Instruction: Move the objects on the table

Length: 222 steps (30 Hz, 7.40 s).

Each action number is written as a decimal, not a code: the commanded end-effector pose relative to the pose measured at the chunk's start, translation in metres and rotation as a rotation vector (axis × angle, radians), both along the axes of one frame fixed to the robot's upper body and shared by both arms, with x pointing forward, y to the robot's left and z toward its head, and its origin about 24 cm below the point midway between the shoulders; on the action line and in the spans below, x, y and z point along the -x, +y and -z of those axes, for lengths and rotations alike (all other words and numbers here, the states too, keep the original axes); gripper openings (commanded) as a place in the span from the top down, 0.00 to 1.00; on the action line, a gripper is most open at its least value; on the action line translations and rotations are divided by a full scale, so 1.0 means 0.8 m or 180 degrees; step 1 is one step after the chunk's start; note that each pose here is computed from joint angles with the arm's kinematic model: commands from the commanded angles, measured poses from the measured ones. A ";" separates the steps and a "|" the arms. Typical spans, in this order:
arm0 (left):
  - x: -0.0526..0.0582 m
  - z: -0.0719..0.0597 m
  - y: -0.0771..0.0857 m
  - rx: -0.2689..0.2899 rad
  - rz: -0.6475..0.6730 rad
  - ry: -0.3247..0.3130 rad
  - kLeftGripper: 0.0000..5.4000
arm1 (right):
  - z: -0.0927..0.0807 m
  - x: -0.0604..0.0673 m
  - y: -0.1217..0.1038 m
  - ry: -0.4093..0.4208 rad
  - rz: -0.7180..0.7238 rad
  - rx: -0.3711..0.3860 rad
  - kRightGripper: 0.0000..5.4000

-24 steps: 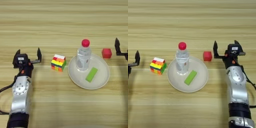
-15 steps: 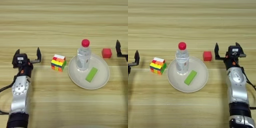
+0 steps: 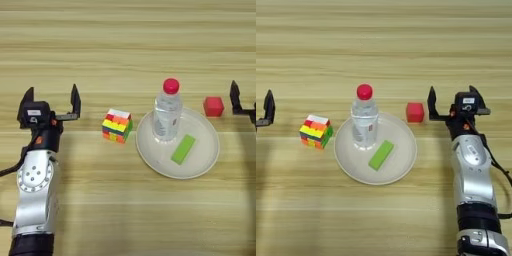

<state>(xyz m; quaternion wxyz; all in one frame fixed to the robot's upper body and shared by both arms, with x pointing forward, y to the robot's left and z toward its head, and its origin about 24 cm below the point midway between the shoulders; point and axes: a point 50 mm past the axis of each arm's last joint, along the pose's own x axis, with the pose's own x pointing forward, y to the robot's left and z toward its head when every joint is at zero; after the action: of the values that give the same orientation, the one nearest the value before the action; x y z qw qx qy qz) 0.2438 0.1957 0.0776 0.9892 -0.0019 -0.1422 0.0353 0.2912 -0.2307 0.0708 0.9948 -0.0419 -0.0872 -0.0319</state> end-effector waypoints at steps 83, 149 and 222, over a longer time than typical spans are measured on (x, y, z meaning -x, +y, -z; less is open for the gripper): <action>-0.023 0.035 -0.231 -0.0111 0.2043 0.0355 0.00 | 0.007 -0.006 0.021 0.0049 -0.0159 -0.0043 0.00; -0.012 -0.050 -0.084 -0.0203 0.0837 -0.0417 0.42 | 0.011 -0.009 0.024 0.0065 -0.0172 -0.0067 0.00; -0.019 0.058 -0.016 -0.0317 0.0161 0.0458 0.00 | 0.010 -0.011 0.025 0.0063 -0.0192 -0.0044 0.00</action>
<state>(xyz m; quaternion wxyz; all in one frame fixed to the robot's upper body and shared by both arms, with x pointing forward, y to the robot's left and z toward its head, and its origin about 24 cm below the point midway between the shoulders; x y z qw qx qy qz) 0.2602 0.1849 0.0273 0.9967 0.0463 -0.0660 0.0059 0.2974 -0.2108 0.0595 0.9969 -0.0303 -0.0722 -0.0027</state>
